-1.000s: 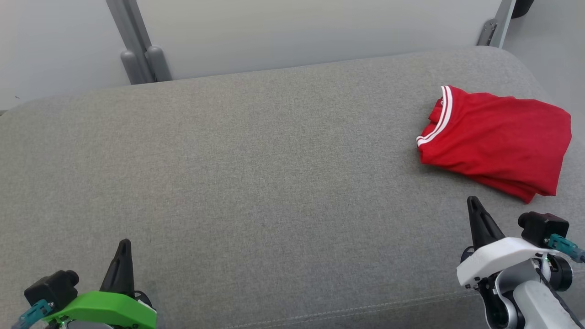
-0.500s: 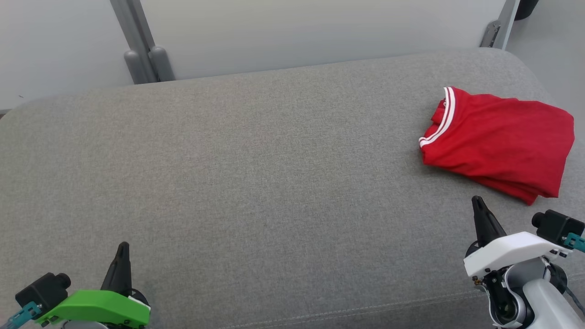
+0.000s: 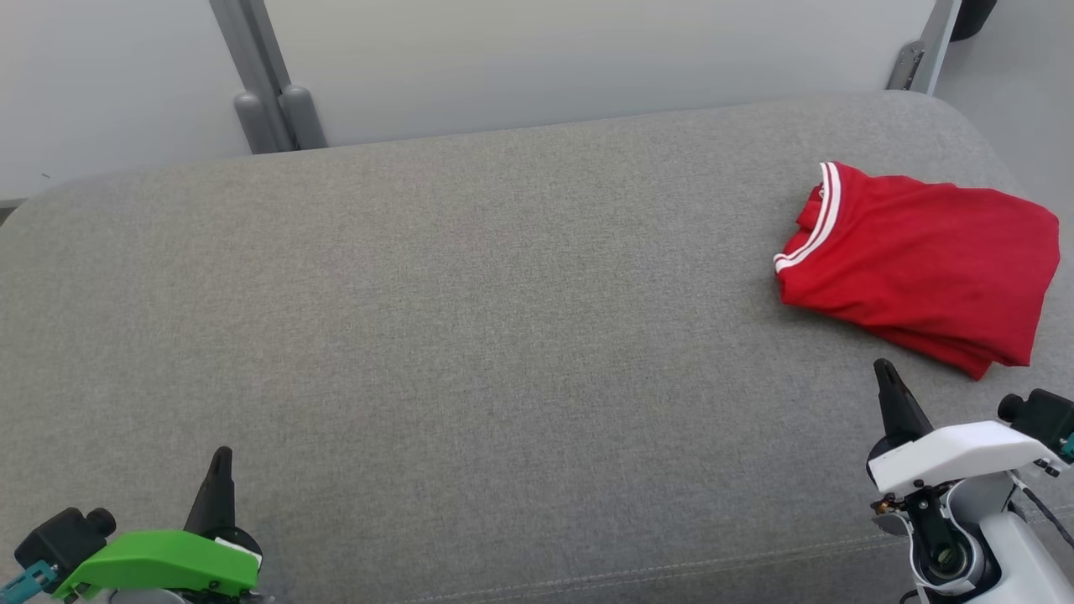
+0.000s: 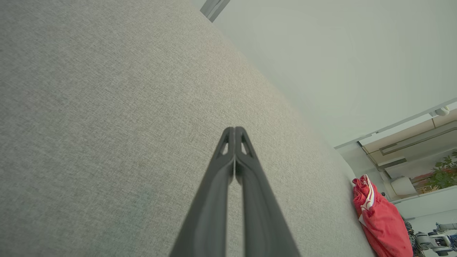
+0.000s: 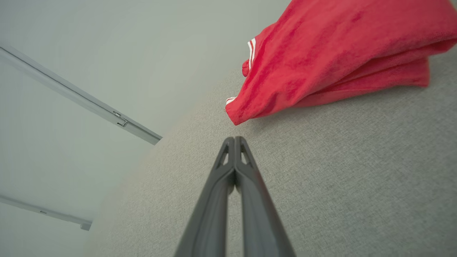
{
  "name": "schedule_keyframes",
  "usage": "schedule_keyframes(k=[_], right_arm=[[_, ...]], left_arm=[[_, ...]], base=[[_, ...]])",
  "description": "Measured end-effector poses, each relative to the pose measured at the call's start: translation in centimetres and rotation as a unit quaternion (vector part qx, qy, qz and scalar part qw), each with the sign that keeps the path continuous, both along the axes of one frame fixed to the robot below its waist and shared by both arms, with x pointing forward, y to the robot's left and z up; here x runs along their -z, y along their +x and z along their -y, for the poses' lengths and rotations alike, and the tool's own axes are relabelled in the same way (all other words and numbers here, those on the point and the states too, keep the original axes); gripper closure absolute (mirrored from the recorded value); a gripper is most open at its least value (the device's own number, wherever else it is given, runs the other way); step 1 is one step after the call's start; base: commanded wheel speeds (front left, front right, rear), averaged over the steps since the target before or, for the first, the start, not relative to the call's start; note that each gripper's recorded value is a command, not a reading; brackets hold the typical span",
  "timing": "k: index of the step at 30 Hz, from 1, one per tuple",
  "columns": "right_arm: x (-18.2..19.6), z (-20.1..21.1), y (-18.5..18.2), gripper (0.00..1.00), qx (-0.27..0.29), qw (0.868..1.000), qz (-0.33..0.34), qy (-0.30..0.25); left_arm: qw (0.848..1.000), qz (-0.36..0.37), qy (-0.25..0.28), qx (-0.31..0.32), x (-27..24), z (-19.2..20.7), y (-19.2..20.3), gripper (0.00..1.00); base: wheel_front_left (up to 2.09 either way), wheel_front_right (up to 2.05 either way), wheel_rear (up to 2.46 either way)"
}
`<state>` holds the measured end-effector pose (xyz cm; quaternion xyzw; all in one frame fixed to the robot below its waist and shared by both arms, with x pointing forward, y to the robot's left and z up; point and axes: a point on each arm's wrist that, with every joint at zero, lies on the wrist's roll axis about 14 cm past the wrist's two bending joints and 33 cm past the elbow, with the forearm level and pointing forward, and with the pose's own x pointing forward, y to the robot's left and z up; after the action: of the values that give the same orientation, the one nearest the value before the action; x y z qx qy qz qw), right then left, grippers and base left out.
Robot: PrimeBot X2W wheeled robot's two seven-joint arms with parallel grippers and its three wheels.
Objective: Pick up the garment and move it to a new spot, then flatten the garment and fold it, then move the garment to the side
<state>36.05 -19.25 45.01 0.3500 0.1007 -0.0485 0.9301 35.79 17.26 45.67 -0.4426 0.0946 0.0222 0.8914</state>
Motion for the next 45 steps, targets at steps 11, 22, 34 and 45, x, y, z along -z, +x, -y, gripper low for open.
schedule_keyframes(k=[11,22,34,45], right_arm=[[-0.1,0.1,0.2,1.00,0.015,0.997,0.001,0.075],[-0.4,0.5,0.4,1.00,0.032,0.987,0.006,0.155],[-1.0,0.5,0.8,1.00,0.045,0.969,0.020,0.241],[-1.5,0.8,1.0,1.00,0.058,0.946,0.035,0.317]], left_arm=[[0.999,-0.001,-0.052,-0.011,-0.3,-0.2,0.5,1.00],[0.993,-0.005,-0.116,-0.023,-0.2,-0.6,0.5,1.00],[0.983,0.001,-0.180,-0.033,-0.5,-0.7,0.7,1.00],[0.970,0.010,-0.241,-0.042,-1.1,-0.9,1.1,1.00]], base=[[0.00,0.00,0.00],[0.00,0.00,0.00],[0.00,0.00,0.00],[0.00,0.00,0.00]])
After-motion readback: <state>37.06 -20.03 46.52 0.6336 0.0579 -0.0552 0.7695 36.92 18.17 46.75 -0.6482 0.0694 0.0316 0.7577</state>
